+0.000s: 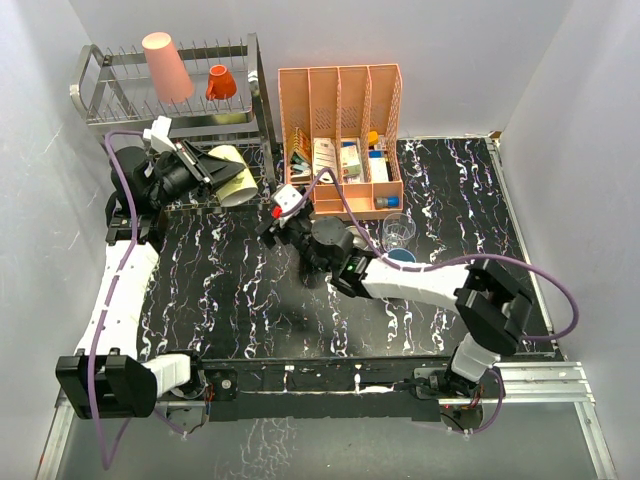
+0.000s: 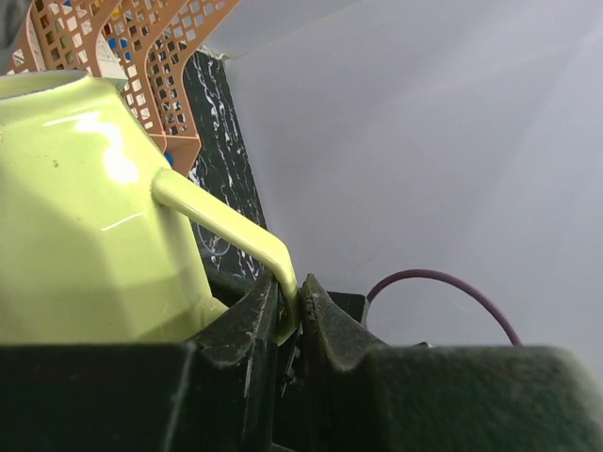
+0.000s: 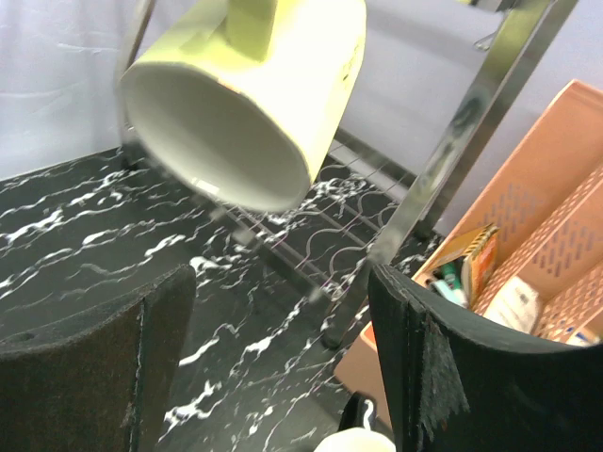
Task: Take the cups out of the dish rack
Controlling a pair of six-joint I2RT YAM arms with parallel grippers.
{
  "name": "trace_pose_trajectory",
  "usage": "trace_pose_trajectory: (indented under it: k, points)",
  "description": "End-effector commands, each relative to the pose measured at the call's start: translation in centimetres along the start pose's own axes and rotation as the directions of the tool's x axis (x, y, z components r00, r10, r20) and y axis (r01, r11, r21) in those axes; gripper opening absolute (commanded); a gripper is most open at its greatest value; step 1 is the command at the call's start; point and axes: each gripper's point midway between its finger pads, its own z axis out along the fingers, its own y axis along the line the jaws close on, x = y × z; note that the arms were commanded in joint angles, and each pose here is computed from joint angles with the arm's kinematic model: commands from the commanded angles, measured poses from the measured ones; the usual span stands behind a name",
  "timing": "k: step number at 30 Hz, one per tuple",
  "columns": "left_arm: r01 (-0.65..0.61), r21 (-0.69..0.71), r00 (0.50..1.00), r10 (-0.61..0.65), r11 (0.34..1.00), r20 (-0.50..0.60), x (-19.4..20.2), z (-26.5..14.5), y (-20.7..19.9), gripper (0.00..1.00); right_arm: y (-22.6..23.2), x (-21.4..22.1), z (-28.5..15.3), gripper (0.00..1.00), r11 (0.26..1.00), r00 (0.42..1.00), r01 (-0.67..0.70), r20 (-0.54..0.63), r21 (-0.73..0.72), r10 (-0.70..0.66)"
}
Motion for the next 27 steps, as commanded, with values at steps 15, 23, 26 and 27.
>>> trace_pose_trajectory:
  k: [15,23,26,27]
  points:
    - [-0.092,0.087,0.996,0.09,0.992,0.026,0.6,-2.3,-6.1,0.0,-3.0,-6.5,5.3,0.62,0.972,0.955,0.091,0.259,0.217,-0.148]
    - [-0.095,0.074,0.995,0.093,0.993,0.023,0.8,-2.7,-6.8,0.0,-3.5,-6.6,5.8,0.44,0.939,0.925,0.178,0.275,0.295,-0.262]
    - [-0.087,0.049,0.996,0.086,0.995,0.011,1.2,-2.9,-6.1,0.0,-3.5,-7.5,5.4,0.26,0.936,0.917,0.182,0.292,0.3,-0.272]
    - [-0.087,0.038,0.996,0.087,0.995,0.007,1.4,-2.9,-5.7,0.0,-3.5,-7.6,5.2,0.19,0.936,0.917,0.186,0.29,0.3,-0.275]
